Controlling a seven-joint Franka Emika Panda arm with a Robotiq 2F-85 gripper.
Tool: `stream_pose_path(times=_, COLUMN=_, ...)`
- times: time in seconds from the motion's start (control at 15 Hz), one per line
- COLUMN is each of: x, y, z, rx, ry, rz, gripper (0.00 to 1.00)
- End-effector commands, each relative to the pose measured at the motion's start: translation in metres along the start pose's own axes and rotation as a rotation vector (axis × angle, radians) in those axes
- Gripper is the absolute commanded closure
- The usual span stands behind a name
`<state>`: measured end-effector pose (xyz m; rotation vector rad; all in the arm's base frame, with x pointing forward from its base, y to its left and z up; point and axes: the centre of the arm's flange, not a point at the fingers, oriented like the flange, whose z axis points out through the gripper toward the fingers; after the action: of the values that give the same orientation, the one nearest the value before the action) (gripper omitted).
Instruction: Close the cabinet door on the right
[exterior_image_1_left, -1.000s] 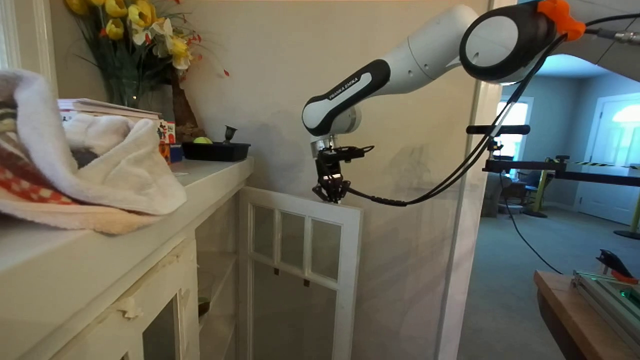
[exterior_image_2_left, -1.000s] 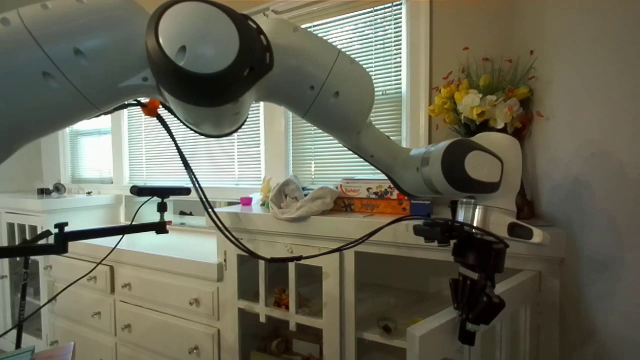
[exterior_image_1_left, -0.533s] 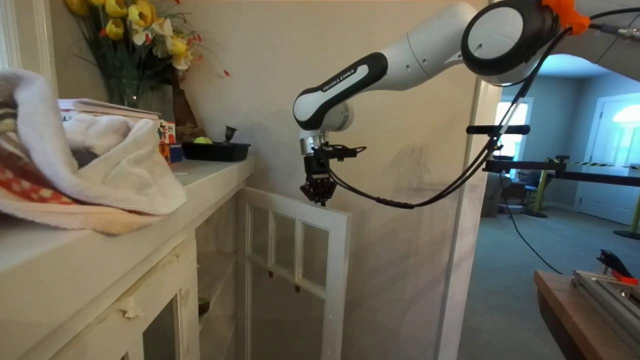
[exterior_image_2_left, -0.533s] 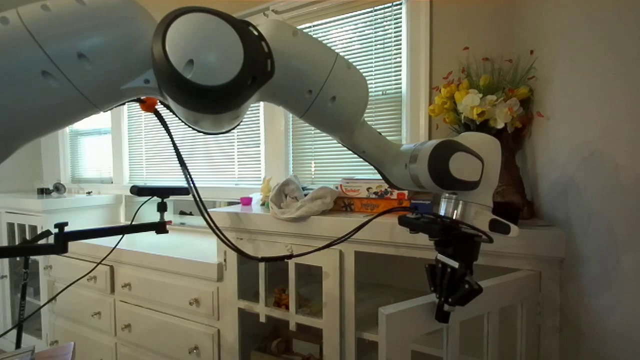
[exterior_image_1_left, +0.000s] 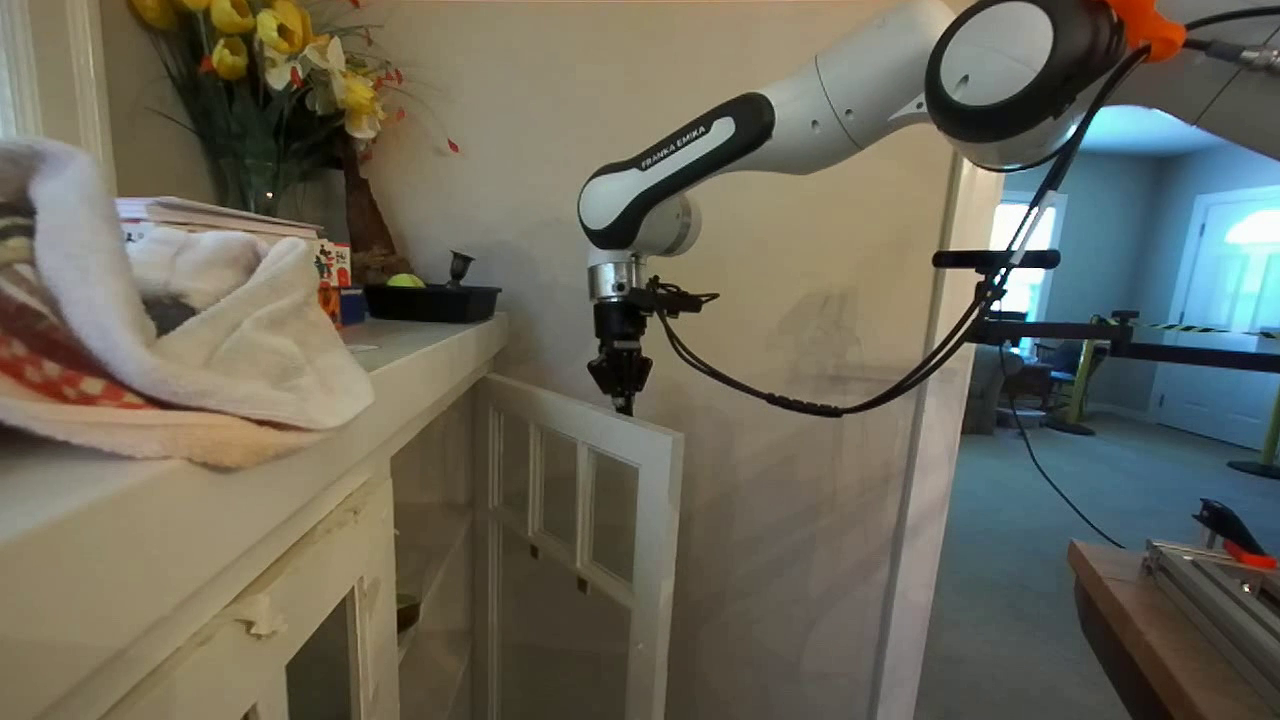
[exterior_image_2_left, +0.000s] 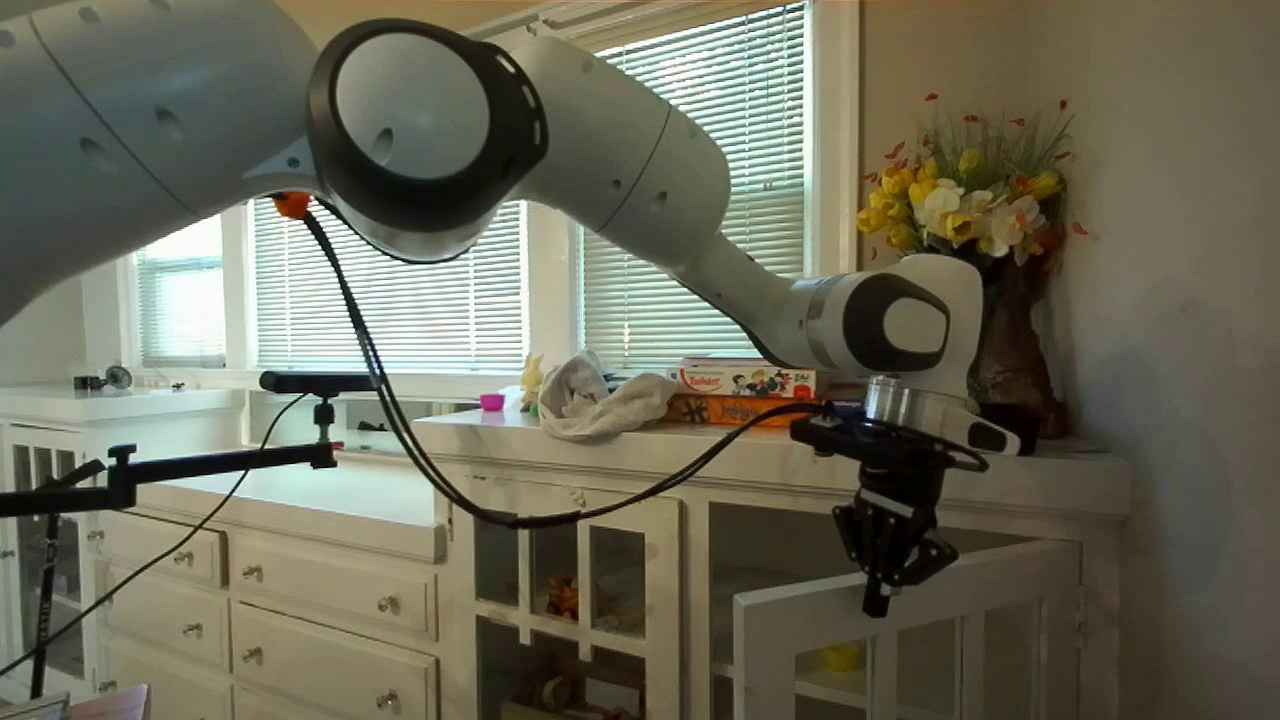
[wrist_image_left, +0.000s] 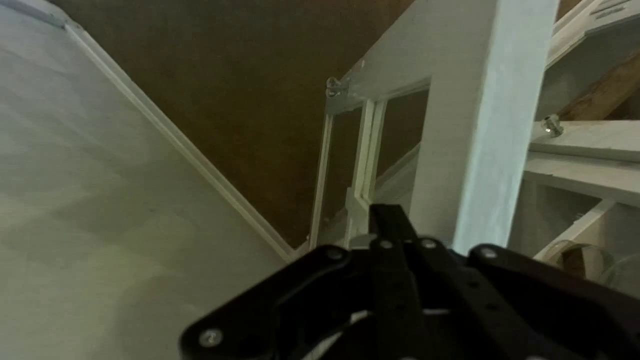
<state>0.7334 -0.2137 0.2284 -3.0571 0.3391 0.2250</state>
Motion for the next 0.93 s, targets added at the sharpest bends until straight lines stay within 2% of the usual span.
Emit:
stream_pose_path(times=0.0, x=-0.012, y=0.031, z=-0.035, rx=-0.001, ry=0.093, rz=-0.024, gripper=0.74)
stream_pose_path(times=0.07, x=-0.014, y=0.039, z=-0.044, rx=-0.002, ry=0.115, rz=-0.008, gripper=0.72)
stream_pose_path(times=0.2, x=-0.02, y=0.056, z=-0.056, rx=-0.011, ry=0.148, rz=0.033, gripper=0.6)
stream_pose_path(times=0.27, x=-0.023, y=0.063, z=-0.059, rx=-0.023, ry=0.16, rz=0.05, gripper=0.9)
stream_pose_path(times=0.33, x=-0.026, y=0.069, z=-0.062, rx=-0.039, ry=0.165, rz=0.071, gripper=0.9)
stream_pose_path(times=0.47, x=-0.028, y=0.082, z=-0.061, rx=-0.073, ry=0.174, rz=0.126, gripper=0.99)
stream_pose_path(times=0.87, x=-0.034, y=0.103, z=-0.034, rx=-0.133, ry=0.127, rz=0.218, gripper=1.0)
